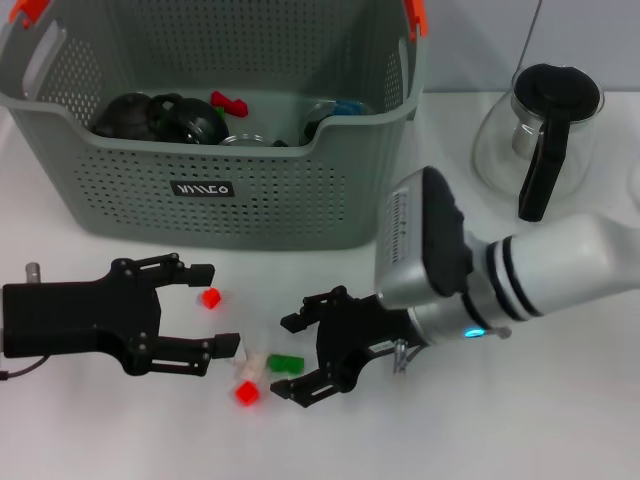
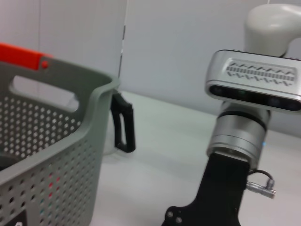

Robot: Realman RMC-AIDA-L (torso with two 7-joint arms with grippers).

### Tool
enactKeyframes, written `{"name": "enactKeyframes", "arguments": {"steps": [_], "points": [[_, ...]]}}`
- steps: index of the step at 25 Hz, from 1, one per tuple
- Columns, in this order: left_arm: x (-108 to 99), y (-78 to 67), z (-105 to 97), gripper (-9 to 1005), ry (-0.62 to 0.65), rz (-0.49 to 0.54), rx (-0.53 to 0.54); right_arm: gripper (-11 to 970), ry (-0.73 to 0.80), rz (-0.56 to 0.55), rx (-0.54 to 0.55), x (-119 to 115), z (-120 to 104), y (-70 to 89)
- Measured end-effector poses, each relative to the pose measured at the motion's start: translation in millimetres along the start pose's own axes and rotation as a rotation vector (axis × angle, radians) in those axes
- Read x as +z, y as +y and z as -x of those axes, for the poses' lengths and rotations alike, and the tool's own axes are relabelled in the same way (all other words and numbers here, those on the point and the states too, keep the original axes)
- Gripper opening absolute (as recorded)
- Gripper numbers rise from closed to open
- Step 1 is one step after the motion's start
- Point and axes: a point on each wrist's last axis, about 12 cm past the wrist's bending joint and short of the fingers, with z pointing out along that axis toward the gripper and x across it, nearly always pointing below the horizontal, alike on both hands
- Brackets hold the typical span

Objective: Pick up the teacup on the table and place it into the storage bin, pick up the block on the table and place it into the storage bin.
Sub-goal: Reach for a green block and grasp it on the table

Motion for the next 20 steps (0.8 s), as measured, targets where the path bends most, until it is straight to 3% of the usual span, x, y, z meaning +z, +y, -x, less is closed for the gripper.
{"name": "enactKeyframes", "arguments": {"steps": [16, 20], "points": [[6, 4.6, 6, 913, 0.011, -0.025, 0.008, 849, 0.046, -0.043, 0.028, 17, -1, 5.5], [6, 4.7, 6, 913, 0.011, -0.026, 0.008, 734, 0.057, -0.060, 0.032, 18, -2, 4.2]]}}
